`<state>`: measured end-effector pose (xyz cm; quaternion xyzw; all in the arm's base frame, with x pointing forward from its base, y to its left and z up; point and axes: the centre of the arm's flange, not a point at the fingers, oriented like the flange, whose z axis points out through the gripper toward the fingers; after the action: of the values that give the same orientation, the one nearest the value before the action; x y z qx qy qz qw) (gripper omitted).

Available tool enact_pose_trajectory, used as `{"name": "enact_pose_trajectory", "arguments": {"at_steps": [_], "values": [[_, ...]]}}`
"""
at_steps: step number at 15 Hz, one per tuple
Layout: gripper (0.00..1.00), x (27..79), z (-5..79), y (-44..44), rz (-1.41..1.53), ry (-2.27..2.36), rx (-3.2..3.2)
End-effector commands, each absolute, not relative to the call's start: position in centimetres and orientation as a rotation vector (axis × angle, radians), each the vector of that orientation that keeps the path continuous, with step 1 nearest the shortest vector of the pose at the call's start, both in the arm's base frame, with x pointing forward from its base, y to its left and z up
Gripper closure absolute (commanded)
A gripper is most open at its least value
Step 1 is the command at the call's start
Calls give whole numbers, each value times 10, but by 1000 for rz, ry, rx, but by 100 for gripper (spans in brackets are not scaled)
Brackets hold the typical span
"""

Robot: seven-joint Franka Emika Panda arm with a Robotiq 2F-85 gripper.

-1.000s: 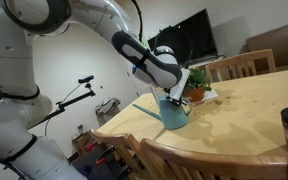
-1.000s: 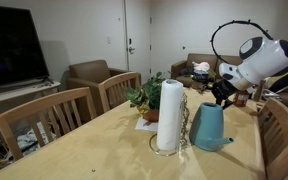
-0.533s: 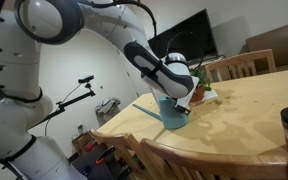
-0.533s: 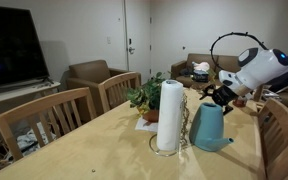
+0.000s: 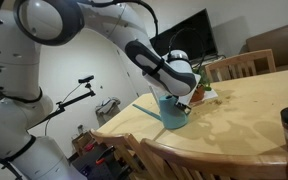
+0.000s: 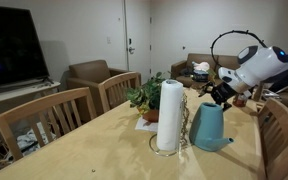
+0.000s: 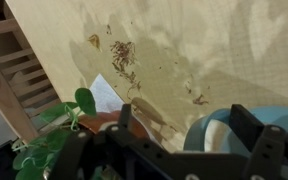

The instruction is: Use the watering can to water the plant

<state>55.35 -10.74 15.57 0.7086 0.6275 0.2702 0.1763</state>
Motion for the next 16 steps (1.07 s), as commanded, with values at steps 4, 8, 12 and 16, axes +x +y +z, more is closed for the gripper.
{"name": "enact_pose_trajectory", "arguments": {"at_steps": [4,8,12,16], "values": [[0,542,173,-104,759,1804,2042],[0,540,169,-101,783,1778,2081],[0,544,176,-96,831,1758,2150],[0,549,173,-93,836,1730,2186]]}}
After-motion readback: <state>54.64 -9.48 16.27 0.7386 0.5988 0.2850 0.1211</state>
